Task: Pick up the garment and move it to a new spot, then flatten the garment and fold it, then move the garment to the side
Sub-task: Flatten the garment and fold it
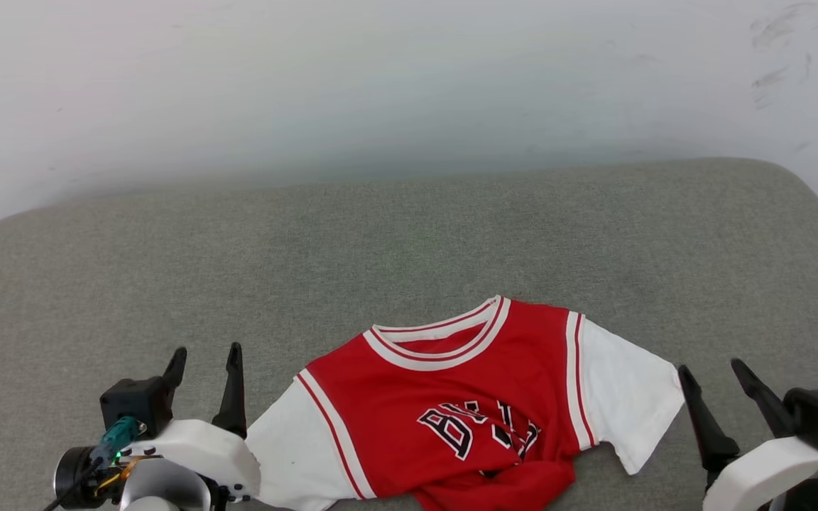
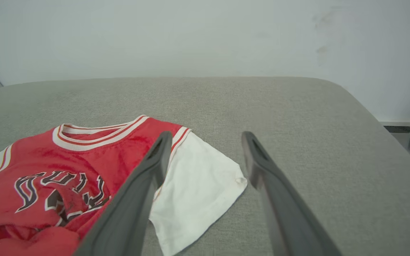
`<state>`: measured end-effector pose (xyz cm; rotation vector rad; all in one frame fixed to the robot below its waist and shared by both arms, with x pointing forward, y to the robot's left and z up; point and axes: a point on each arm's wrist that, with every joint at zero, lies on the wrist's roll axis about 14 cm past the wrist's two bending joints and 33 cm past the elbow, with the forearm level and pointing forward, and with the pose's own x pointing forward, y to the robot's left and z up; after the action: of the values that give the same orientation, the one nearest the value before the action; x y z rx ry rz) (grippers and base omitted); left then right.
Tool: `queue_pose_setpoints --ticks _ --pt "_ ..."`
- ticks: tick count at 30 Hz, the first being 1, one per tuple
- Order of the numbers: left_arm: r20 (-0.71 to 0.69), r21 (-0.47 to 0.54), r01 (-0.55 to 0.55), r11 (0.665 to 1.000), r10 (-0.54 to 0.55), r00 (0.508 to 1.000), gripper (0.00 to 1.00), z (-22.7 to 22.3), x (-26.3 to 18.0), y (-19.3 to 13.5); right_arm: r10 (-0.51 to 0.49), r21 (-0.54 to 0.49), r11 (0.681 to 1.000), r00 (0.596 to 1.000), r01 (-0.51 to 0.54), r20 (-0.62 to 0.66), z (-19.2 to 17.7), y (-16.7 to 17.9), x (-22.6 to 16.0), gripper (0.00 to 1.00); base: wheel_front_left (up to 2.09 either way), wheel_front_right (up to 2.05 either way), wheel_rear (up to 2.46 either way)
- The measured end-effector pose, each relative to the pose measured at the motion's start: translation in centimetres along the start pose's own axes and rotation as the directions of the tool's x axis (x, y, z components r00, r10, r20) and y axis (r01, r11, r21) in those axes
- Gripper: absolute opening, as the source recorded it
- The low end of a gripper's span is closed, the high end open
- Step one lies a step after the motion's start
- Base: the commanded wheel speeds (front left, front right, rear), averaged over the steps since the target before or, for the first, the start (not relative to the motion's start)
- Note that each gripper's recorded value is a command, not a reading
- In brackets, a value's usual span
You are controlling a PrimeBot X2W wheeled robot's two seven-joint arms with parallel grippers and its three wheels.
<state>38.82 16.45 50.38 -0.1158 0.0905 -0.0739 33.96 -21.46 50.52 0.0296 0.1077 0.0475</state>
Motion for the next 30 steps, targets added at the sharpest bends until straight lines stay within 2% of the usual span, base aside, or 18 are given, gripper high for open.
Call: queue_pose_setpoints --ticks 4,8,12,17,22,23,26,27,28,30 --pt "0.065 0.009 0.018 1.0 -0.018 0.998 1.0 1.6 0.0 -1.1 -0.025 0.079 0.996 0.993 0.034 -0.112 -2.1 -1.5 0.3 1.0 0.0 0.0 0.0" --pt "0.089 0.012 0.028 1.0 -0.029 0.996 1.0 2.3 0.3 -1.6 -0.046 0.043 0.997 0.973 0.057 -0.226 -3.2 -4.1 1.5 1.0 0.0 0.0 0.0" --pt "0.113 0.014 0.036 0.999 -0.038 0.993 1.0 3.0 1.5 -2.0 -0.044 0.043 0.997 0.93 0.065 -0.366 -4.9 -5.4 3.3 1.0 0.0 0.0 0.0" --pt "0.101 0.01 0.023 1.0 -0.024 0.995 1.0 2.2 3.0 -1.6 0.0 0.058 0.998 0.831 0.038 -0.556 -8.3 -5.1 5.1 1.0 0.0 0.0 0.0" --pt "0.069 0.006 -0.01 1.0 0.01 0.998 1.0 0.7 3.9 -0.6 0.062 0.092 0.996 0.728 0.001 -0.683 -12.0 -3.4 6.2 1.0 0.0 0.0 0.0" --pt "0.045 0.009 -0.032 0.999 0.032 0.999 1.0 -0.3 4.0 0.1 0.088 0.116 0.993 0.685 -0.006 -0.723 -13.6 -2.5 6.6 1.0 0.0 0.0 0.0" --pt "0.022 0.008 -0.039 0.999 0.038 0.999 1.0 -0.9 4.0 0.5 0.107 0.141 0.99 0.659 -0.001 -0.744 -14.4 -2.2 6.9 1.0 0.0 0.0 0.0" --pt "0.006 0.003 -0.037 0.999 0.037 0.999 1.0 -1.2 4.0 0.6 0.112 0.145 0.989 0.651 -0.002 -0.751 -14.4 -2.1 6.9 0.42 0.0 0.0 0.0" --pt "-0.005 0.0 -0.036 0.999 0.036 0.999 1.0 -1.4 4.0 0.7 0.116 0.151 0.989 0.65 -0.003 -0.751 -14.4 -2.0 6.9 0.0 0.0 0.0 0.0" --pt "-0.043 -0.008 -0.025 1.0 0.024 0.999 1.0 -1.9 3.8 0.8 0.125 0.157 0.988 0.658 -0.01 -0.743 -14.3 -1.7 7.0 0.0 0.0 0.0 0.0"
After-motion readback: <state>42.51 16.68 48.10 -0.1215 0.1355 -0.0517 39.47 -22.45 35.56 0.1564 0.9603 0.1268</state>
